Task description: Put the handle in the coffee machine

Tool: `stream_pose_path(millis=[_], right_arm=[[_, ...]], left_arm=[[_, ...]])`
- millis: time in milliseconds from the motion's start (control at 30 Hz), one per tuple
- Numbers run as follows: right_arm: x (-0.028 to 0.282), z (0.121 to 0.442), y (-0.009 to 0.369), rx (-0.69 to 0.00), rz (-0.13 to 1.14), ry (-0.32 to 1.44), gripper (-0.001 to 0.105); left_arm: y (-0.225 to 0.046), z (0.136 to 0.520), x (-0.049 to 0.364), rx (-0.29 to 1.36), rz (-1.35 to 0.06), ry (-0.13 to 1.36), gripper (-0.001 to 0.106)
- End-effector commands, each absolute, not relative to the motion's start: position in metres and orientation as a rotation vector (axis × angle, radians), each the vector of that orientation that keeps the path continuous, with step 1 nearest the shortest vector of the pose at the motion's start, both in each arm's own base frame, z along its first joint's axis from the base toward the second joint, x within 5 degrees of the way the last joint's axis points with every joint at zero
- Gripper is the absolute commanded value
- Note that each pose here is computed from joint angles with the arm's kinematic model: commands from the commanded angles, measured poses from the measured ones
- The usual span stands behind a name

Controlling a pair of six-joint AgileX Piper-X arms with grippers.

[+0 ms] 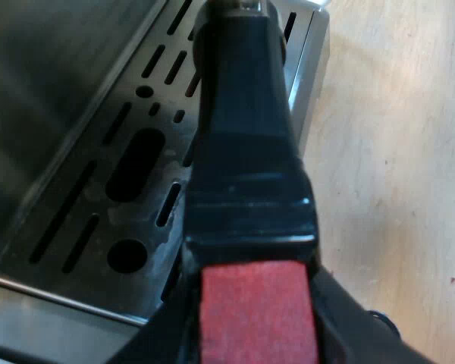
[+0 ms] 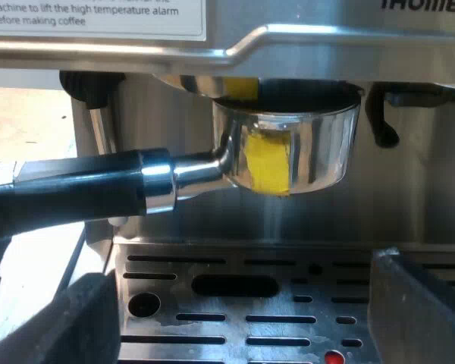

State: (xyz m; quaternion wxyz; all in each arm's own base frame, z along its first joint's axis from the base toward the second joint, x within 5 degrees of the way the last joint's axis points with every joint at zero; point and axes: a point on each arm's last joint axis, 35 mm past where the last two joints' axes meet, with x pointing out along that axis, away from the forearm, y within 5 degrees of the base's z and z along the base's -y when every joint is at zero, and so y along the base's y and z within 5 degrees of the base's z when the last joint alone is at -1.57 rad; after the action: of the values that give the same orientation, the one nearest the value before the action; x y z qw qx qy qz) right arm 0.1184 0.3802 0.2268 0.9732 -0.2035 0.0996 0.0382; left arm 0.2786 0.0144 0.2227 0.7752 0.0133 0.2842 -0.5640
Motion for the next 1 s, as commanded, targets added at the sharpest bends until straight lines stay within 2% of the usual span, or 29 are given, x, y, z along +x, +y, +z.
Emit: stream_pose_path(millis=[33, 133, 400, 600, 1000], right_arm=[[0.12, 0.229, 0.379, -0.421, 0.067, 0.196, 0.07], [0.12, 0.229, 0.379, -0.421, 0.067, 0.196, 0.07], [0.12, 0.229, 0.379, -0.421, 0.067, 0.196, 0.07], [0.12, 0.229, 0.379, -0.421, 0.067, 0.196, 0.07], [0.12, 0.229, 0.379, -0.421, 0.067, 0.196, 0.07]], left_arm=[[0.013, 0.236, 0.283, 0.009, -1.259, 0.481, 0.0], [0.014, 0.23, 0.281, 0.066, -1.245, 0.507, 0.0], [0.014, 0.214, 0.27, 0.022, -1.252, 0.541, 0.0], [0.015, 0.213, 0.276, 0.092, -1.218, 0.542, 0.0], [0.016, 0.215, 0.279, 0.092, -1.194, 0.559, 0.0]])
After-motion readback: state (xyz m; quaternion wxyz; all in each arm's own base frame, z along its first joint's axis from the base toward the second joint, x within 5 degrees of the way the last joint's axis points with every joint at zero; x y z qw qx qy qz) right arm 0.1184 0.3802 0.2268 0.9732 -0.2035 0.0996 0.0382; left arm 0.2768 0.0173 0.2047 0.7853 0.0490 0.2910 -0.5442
